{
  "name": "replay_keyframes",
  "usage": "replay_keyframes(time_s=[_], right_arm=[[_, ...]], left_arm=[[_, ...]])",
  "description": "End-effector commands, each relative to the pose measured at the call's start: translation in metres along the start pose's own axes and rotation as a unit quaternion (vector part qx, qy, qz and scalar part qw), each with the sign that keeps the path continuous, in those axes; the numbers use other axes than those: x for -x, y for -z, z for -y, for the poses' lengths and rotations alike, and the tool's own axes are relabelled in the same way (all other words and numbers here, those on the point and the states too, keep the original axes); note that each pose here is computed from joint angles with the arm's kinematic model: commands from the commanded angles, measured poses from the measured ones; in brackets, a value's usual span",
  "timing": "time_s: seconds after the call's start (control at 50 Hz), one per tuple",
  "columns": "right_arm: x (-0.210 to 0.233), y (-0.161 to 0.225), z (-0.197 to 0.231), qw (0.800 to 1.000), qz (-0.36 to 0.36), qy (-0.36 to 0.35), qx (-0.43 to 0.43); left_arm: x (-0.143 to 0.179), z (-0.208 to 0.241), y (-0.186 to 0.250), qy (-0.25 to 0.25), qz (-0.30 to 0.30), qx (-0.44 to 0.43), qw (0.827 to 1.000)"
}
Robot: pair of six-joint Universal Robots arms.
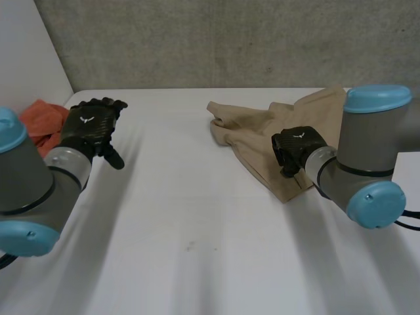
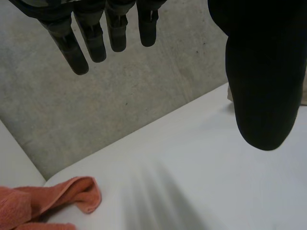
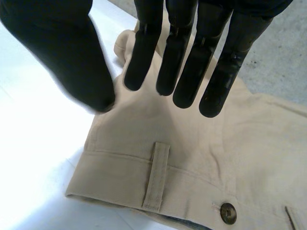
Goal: Fold the laundry.
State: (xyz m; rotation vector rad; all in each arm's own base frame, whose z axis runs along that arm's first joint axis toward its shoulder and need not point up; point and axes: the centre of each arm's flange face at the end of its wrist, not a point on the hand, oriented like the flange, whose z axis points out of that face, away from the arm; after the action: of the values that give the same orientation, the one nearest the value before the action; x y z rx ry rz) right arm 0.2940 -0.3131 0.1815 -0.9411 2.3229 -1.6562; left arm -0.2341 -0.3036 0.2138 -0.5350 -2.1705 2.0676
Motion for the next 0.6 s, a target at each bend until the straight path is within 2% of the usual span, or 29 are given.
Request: replay_keyframes(time_s=[0.02,0.18,0.6], right_arm=[[-0.002,-0.005,-0.002,0.999,-0.017,-0.04,-0.02],[0.005,-0.023,-0.028,0.995,-0.013,-0.098,0.011],[0.011,-0.054,-0.057,0.995,-0.01,-0.096,0.033]], left_arm=[[-0.012,-0.001,-0.004,0.0,-0.016,-0.003,1.0],[-0.018,-0.004,0.002,0.0,-0.024,0.002,1.0],[-0.019,-0.006,0.002,0.0,-0.025,0.003,1.0]])
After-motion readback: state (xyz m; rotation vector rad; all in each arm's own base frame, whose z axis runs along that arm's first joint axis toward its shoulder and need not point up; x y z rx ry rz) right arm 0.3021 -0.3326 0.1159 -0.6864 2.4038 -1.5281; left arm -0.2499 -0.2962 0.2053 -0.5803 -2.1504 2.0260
